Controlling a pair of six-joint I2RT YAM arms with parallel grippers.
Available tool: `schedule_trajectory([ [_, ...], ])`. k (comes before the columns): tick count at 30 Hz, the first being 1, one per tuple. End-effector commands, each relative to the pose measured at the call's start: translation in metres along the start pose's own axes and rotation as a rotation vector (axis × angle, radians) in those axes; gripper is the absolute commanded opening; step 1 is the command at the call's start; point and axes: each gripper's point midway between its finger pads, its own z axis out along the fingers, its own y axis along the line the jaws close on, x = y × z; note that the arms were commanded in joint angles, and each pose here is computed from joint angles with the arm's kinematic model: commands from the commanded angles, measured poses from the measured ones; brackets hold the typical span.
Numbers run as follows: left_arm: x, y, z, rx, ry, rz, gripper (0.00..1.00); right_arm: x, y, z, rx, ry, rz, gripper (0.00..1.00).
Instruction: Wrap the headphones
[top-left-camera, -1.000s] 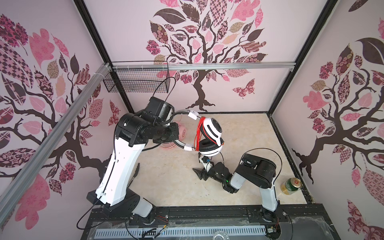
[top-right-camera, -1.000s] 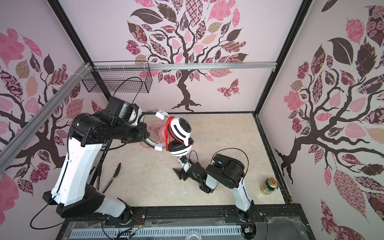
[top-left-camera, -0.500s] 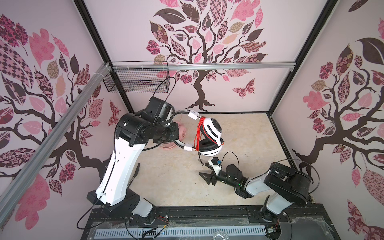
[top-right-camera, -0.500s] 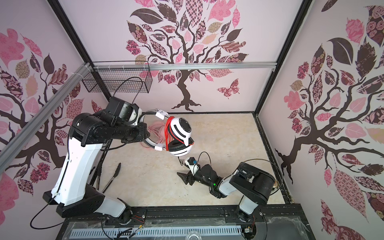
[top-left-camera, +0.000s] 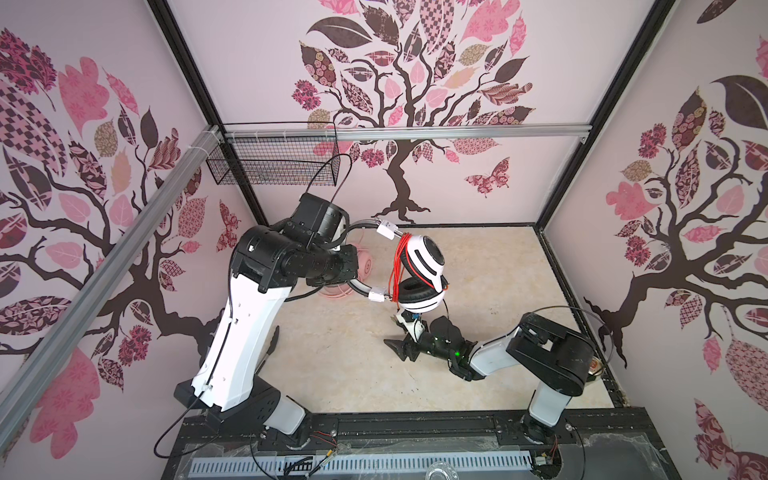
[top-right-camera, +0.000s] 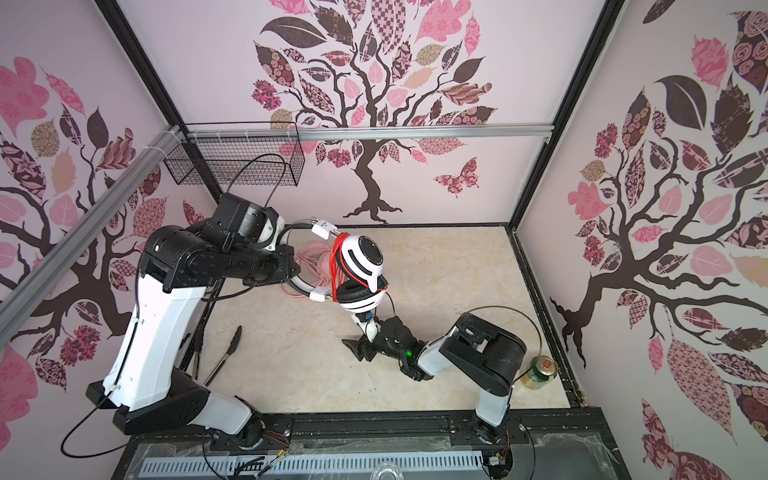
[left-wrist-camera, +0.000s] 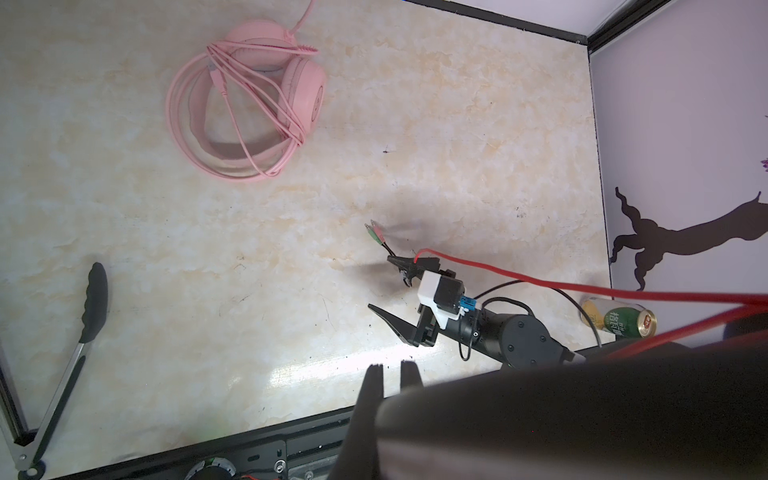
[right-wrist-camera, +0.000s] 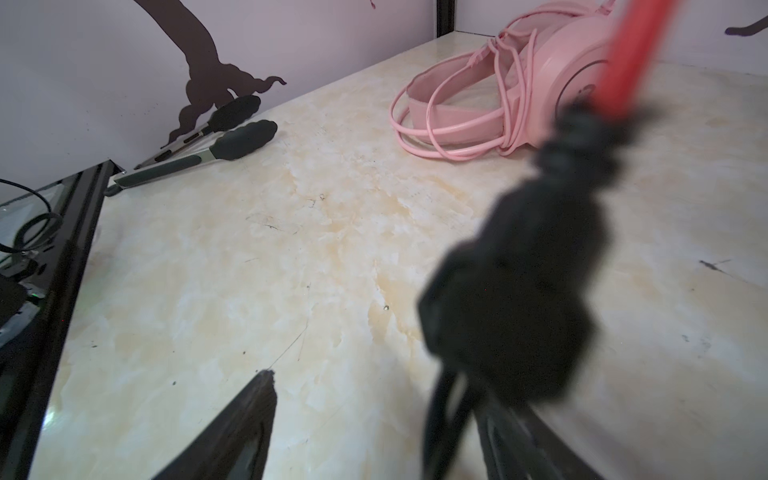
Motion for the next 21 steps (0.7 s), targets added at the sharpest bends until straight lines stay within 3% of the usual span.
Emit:
schedule_trajectory([
  [1, -0.016, -0.016, -0.014, 0.089, -0.075, -0.017, 0.00, -0.002, -0.007, 0.012, 0.002, -0.038, -0.001, 0.74],
  [3, -0.015, -0.016, -0.013, 0.083, -0.073, -0.015, 0.00, -0.002, -0.005, 0.012, -0.010, -0.067, 0.002, 0.63],
  [7, -0.016, -0.013, -0.010, 0.062, -0.072, -0.017, 0.00, 0.002, -0.002, -0.003, -0.014, -0.086, 0.037, 0.00],
  [11, -0.023, -0.008, -0.002, 0.033, -0.079, -0.044, 0.00, 0.001, 0.011, -0.031, 0.009, -0.060, 0.055, 0.00],
  [16, -0.030, -0.012, 0.023, 0.095, -0.034, -0.110, 0.00, 0.007, 0.040, -0.044, 0.018, 0.164, 0.069, 0.00],
  [21, -0.039, -0.003, 0.044, 0.120, -0.007, -0.201, 0.00, 0.006, 0.069, -0.057, 0.056, 0.335, -0.042, 0.00],
])
